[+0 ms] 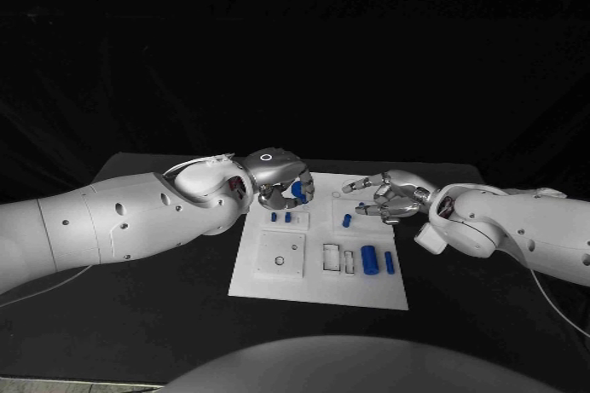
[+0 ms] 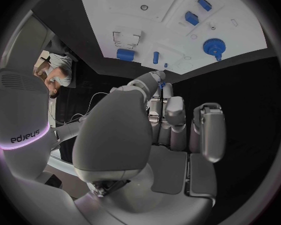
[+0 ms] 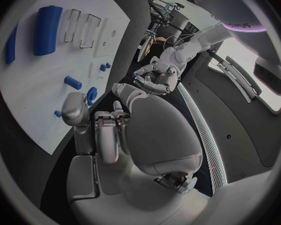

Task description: Assemble the parts on the task board

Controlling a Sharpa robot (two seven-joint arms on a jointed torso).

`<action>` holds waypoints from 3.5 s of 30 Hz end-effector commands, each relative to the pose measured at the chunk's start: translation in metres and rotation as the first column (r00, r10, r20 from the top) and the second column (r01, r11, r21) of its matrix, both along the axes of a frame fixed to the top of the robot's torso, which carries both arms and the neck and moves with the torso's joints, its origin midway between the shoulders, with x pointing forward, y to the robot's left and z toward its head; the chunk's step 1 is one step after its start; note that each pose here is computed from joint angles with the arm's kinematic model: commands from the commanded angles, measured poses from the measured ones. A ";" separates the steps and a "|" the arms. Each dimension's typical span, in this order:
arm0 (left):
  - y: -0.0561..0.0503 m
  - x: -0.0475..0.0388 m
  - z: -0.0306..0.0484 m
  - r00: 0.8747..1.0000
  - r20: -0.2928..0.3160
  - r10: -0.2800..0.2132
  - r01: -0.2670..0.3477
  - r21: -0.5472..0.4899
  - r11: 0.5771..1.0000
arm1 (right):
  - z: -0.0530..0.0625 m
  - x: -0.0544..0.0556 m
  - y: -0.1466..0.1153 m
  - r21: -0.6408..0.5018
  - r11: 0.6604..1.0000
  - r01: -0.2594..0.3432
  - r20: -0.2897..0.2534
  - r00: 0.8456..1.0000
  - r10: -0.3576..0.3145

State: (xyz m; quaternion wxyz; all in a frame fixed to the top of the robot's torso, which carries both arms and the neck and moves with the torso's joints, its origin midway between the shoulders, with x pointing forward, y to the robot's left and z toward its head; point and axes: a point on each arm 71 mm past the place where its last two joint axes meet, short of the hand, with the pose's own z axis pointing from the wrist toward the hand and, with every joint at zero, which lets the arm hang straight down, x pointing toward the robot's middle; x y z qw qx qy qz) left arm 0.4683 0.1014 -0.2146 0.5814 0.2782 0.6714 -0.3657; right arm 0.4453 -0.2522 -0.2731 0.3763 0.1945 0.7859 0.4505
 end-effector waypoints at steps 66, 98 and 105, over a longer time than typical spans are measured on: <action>0.006 0.0519 -0.0635 0.969 0.237 0.074 -0.152 0.335 0.930 | 0.015 -0.014 -0.009 -0.087 0.996 -0.011 0.187 0.982 0.027; -0.005 0.0557 -0.0743 0.983 0.156 0.098 -0.149 0.358 0.922 | 0.016 -0.015 -0.010 -0.080 0.997 -0.010 0.198 0.980 0.025; -0.006 0.0555 -0.0771 0.984 0.150 0.099 -0.148 0.364 0.920 | 0.016 -0.015 -0.011 -0.080 0.997 -0.005 0.200 0.980 0.021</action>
